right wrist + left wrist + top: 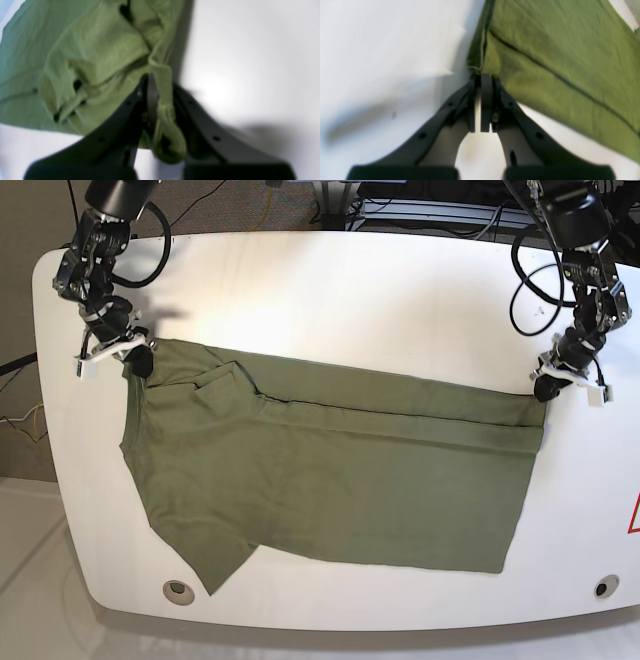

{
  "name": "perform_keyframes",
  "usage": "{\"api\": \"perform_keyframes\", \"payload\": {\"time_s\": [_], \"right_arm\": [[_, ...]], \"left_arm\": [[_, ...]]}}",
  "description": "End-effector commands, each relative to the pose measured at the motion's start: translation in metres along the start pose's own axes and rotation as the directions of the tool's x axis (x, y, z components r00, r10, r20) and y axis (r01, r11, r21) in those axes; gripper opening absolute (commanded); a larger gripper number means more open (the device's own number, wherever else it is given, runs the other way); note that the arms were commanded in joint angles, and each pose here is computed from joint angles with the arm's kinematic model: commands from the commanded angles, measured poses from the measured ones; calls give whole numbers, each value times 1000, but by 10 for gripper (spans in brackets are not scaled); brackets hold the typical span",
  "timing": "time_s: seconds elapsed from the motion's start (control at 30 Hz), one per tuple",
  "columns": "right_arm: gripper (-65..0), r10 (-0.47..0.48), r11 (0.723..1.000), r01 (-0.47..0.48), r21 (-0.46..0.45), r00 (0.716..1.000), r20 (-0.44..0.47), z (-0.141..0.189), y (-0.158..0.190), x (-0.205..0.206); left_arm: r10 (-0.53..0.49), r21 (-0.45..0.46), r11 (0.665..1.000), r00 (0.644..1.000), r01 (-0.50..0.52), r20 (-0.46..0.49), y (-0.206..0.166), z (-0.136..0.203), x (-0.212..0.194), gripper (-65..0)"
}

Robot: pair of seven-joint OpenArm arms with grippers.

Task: Fold the T-shirt properly
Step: 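Close both grippers on the two ends of the folded edge, then pull the gripped folded edge away from the shirt body with both grippers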

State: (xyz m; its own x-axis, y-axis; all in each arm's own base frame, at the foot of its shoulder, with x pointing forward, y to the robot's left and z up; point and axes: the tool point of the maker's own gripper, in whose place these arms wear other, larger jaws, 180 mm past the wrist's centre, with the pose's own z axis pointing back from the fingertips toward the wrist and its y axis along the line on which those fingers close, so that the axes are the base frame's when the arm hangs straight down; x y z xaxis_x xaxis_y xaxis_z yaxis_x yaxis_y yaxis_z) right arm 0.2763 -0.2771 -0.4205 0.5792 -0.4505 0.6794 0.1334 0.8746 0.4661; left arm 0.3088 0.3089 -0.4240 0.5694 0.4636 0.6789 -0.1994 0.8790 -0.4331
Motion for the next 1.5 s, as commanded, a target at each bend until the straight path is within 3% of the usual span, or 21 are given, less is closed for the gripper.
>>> {"api": "perform_keyframes", "payload": {"time_s": [0.0,0.33,0.67,1.07,1.47], "right_arm": [[-650,39,999,-39,8,999,13,14,6,4],[-650,83,997,-83,-3,995,-59,34,9,-17],[-650,79,995,-87,-43,985,-150,68,-1,-58],[-650,98,990,-115,-76,975,-199,103,-4,-85],[-650,131,985,-150,-89,972,-194,122,0,-82]], "left_arm": [[-58,31,998,997,60,-51,11,23,-15,-650],[-114,44,992,990,118,-85,15,52,-35,-650],[-91,91,990,986,104,-138,35,72,-62,-650],[-79,121,987,969,110,-234,48,97,-102,-650],[-135,70,985,949,161,-287,28,125,-118,-650]]}}
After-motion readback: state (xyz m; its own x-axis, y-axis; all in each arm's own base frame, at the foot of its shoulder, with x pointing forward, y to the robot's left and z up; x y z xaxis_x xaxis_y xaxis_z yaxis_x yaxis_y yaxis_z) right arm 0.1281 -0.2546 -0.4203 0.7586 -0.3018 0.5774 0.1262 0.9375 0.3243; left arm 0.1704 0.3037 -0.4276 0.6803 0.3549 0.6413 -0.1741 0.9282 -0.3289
